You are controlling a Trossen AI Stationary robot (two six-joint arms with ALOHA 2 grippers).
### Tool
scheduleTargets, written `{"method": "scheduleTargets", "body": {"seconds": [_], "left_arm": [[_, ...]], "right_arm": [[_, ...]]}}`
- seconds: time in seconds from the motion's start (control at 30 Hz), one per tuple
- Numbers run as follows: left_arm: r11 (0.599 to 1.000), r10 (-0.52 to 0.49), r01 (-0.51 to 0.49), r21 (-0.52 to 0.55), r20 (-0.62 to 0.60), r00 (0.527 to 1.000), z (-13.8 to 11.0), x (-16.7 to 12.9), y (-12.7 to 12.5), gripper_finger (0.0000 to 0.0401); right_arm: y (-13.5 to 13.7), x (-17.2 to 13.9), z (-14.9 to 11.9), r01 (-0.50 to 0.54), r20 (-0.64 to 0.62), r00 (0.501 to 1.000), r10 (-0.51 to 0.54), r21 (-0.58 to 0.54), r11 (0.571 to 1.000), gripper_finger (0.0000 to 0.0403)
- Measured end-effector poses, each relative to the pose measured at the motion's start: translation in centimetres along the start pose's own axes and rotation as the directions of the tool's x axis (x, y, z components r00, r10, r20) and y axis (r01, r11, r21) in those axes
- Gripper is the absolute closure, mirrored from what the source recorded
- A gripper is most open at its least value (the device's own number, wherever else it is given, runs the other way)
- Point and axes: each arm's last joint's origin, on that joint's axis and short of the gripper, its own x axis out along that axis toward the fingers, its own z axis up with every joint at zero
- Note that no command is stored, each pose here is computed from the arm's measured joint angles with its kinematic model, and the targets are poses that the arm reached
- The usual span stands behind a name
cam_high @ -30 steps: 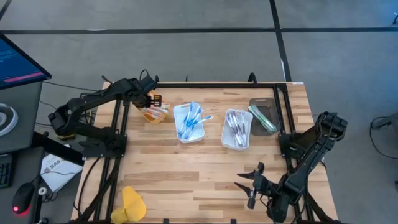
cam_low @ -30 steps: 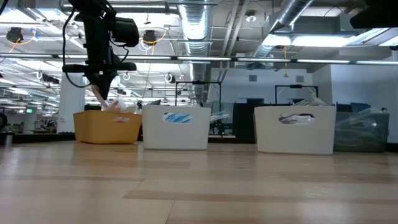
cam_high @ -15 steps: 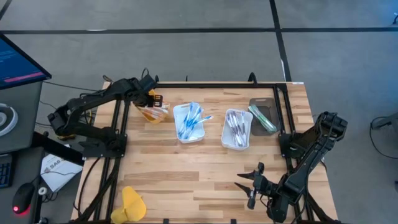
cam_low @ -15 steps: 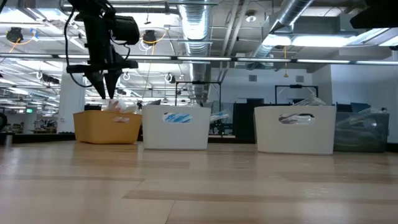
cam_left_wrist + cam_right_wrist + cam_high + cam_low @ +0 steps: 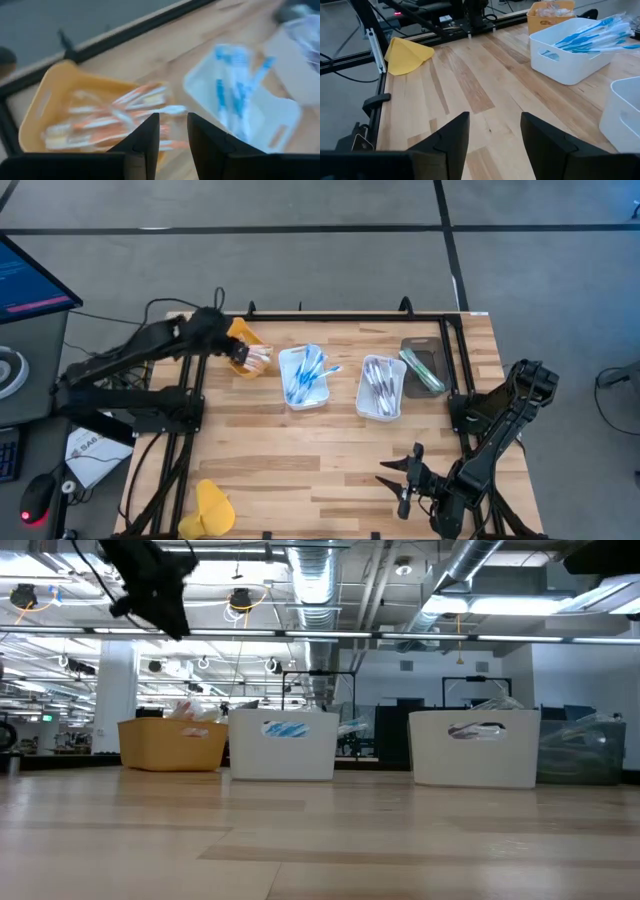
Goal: Pick & Place Toothbrushes
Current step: Return to Home Position
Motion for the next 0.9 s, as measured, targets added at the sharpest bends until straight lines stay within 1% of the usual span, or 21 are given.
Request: {"method": "scheduleTargets", "body": {"seconds": [0.1,0.13,0.2,0.27,0.33,0.4,0.5,0.53,0.63,0.73,0.83,0.9], "left_arm": [[0.994,-0.068,0.062,0.088,0.068,0.995,-1.1,-2.0,-0.7,0.0309],[0.991,-0.086,0.076,0.114,0.087,0.992,-1.6,-2.5,-0.9,0.0309],[0.982,-0.107,0.086,0.171,0.12,0.987,-2.9,-3.0,-0.9,0.0309],[0.973,-0.121,0.084,0.215,0.163,0.979,-4.2,-3.3,-0.7,0.0311],[0.968,-0.15,0.103,0.23,0.2,0.968,-5.4,-3.2,-0.4,0.0322],[0.956,-0.201,0.135,0.259,0.246,0.948,-6.1,-3.0,-0.3,0.0344],[0.941,-0.262,0.159,0.298,0.345,0.901,-6.6,-2.4,-0.2,0.0387],[0.939,-0.277,0.166,0.3,0.379,0.883,-6.7,-2.2,-0.2,0.0393],[0.919,-0.336,0.193,0.344,0.425,0.841,-6.8,-1.8,-0.4,0.0394],[0.897,-0.385,0.227,0.379,0.418,0.823,-7.1,-1.3,-0.7,0.04],[0.887,-0.406,0.247,0.39,0.407,0.819,-7.5,-0.8,-0.8,0.04],[0.876,-0.433,0.274,0.397,0.393,0.811,-7.8,-0.4,-0.9,0.04]], "right_arm": [[-0.1,0.3,0.1,0.009,0.001,1.0,-0.009,-0.002,1.0,0.0233],[-0.1,0.4,0.1,0.012,-0.001,1.0,-0.012,-0.019,1.0,0.0235],[-0.2,0.8,0.2,0.01,-0.022,1.0,-0.012,-0.07,0.997,0.0243],[-0.4,1.3,0.5,0.013,-0.044,0.999,-0.017,-0.089,0.996,0.0257],[-0.8,1.7,1.3,0.007,-0.07,0.997,-0.017,-0.139,0.99,0.0281],[-1.5,1.9,2.3,0.011,-0.081,0.996,-0.029,-0.214,0.977,0.0315],[-3.0,1.6,4.5,0.032,-0.081,0.995,-0.058,-0.285,0.958,0.038],[-3.6,1.3,5.5,0.036,-0.075,0.995,-0.061,-0.296,0.954,0.039],[-5.4,0.2,7.9,0.036,-0.068,0.996,-0.064,-0.348,0.937,0.0389],[-7.5,-1.5,9.9,0.017,-0.07,0.996,-0.047,-0.376,0.926,0.0397],[-9.9,-3.0,10.5,-0.006,-0.043,0.999,-0.011,-0.368,0.93,0.0399],[-11.5,-3.6,10.5,-0.03,-0.011,1.0,0.028,-0.321,0.947,0.0399]]}}
